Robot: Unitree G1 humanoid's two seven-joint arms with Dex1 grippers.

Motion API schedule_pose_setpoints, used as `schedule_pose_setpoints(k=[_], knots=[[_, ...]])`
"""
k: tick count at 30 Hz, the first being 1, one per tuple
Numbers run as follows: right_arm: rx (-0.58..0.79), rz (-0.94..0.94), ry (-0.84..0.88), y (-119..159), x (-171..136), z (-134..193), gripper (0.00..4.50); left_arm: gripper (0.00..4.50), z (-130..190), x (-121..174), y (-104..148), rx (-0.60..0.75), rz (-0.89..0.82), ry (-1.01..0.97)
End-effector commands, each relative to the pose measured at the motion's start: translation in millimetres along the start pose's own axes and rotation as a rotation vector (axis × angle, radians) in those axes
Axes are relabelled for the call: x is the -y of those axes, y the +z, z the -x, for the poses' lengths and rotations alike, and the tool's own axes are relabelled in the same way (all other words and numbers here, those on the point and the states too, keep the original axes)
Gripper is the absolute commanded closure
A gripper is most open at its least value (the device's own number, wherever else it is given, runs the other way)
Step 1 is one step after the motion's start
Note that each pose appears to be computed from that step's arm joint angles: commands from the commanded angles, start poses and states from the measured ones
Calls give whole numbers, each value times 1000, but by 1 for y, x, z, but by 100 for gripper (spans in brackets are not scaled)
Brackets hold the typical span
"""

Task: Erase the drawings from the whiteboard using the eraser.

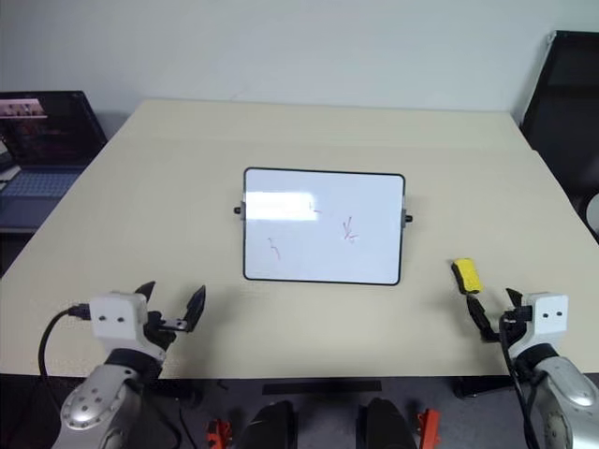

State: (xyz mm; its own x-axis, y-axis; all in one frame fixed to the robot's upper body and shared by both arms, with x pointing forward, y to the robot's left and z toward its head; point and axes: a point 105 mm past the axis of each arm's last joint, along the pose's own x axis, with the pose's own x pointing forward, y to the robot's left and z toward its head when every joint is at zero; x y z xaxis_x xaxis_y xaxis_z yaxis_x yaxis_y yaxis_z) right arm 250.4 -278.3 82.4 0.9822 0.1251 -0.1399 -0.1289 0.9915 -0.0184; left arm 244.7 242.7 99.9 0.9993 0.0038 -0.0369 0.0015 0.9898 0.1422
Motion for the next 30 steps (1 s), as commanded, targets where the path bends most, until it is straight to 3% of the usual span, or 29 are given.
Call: schedule_pose_setpoints(k=[1, 9, 18, 23, 30], knots=[[23, 57, 2, 15, 4, 2, 2, 0, 0, 0, 8, 38, -39, 7], [72, 73, 5, 26, -7, 3, 2, 0, 8, -3, 4, 31, -72, 5], [133, 26, -66, 52, -13, -19, 2, 0, -17, 13, 54, 186, -227, -315], [178, -55, -88, 77, -17, -18, 2, 0, -38, 28, 86, 238, -221, -488], [153, -30, -35, 94, -29, -25, 2, 0, -49, 57, 122, 262, -217, -775]])
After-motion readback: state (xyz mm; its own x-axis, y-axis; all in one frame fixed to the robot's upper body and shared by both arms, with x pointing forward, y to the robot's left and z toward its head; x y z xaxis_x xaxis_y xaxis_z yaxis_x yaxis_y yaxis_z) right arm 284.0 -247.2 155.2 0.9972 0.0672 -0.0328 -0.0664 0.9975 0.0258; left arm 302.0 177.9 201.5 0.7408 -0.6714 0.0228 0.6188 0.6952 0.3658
